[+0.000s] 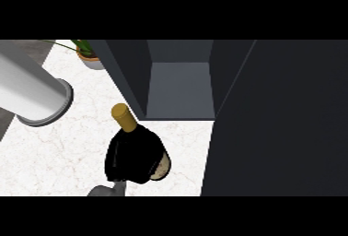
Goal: Pick up the wine, place it into the cabinet and close the cabinet
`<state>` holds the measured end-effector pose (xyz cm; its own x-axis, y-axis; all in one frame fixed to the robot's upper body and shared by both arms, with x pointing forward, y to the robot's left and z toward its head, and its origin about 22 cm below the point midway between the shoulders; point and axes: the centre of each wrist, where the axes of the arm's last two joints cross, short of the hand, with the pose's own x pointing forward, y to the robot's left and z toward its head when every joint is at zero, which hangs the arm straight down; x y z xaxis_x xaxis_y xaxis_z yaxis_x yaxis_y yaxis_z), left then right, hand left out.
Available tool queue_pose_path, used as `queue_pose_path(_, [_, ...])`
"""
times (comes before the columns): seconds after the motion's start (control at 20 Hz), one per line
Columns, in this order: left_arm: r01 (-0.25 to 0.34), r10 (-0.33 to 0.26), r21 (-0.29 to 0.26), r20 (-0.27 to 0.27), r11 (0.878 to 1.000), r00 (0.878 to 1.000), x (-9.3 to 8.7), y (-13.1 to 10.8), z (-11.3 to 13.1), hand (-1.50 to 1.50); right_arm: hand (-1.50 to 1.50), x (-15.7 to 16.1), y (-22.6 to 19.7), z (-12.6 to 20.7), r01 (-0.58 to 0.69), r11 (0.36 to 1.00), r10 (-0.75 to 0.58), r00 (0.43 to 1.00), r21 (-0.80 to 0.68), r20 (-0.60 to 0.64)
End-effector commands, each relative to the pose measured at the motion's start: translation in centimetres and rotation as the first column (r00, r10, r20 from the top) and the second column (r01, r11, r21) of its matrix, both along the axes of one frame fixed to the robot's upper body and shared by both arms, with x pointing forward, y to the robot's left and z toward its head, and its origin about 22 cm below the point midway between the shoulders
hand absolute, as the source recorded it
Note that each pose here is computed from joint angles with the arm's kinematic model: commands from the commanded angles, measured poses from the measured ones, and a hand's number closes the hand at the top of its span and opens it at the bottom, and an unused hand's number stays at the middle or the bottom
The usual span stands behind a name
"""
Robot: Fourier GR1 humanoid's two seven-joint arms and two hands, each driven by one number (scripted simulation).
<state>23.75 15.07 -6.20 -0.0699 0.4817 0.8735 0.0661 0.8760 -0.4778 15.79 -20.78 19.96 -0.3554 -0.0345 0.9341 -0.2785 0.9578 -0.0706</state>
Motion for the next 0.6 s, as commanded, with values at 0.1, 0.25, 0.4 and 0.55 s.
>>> queue_pose_path(0.1, [-0.007, 0.007, 0.0, -0.065, 1.0, 0.998, -0.2, -2.5, 0.2, 1.5, -1.5, -0.1, 1.3, 1.0, -0.007, 1.0, 0.007, 1.0, 0.018, 0.016])
queue_pose_path(0.25, [-0.054, 0.054, -0.005, -0.068, 0.999, 0.996, 1.2, -2.1, -1.8, 1.5, -1.5, -0.8, -0.3, -0.3, -0.017, 1.0, 0.017, 1.0, 0.011, 0.007])
queue_pose_path(0.4, [-0.049, 0.05, 0.02, -0.083, 0.999, 0.995, 0.4, -4.2, -2.2, 1.5, -1.5, 0.1, -1.0, 0.4, -0.022, 1.0, 0.022, 1.0, 0.009, 0.01])
queue_pose_path(0.55, [-0.058, 0.059, 0.01, -0.077, 0.998, 0.995, 2.1, -3.2, -1.5, 1.5, -1.5, -0.6, 0.7, -0.3, -0.018, 1.0, 0.017, 1.0, 0.021, 0.002])
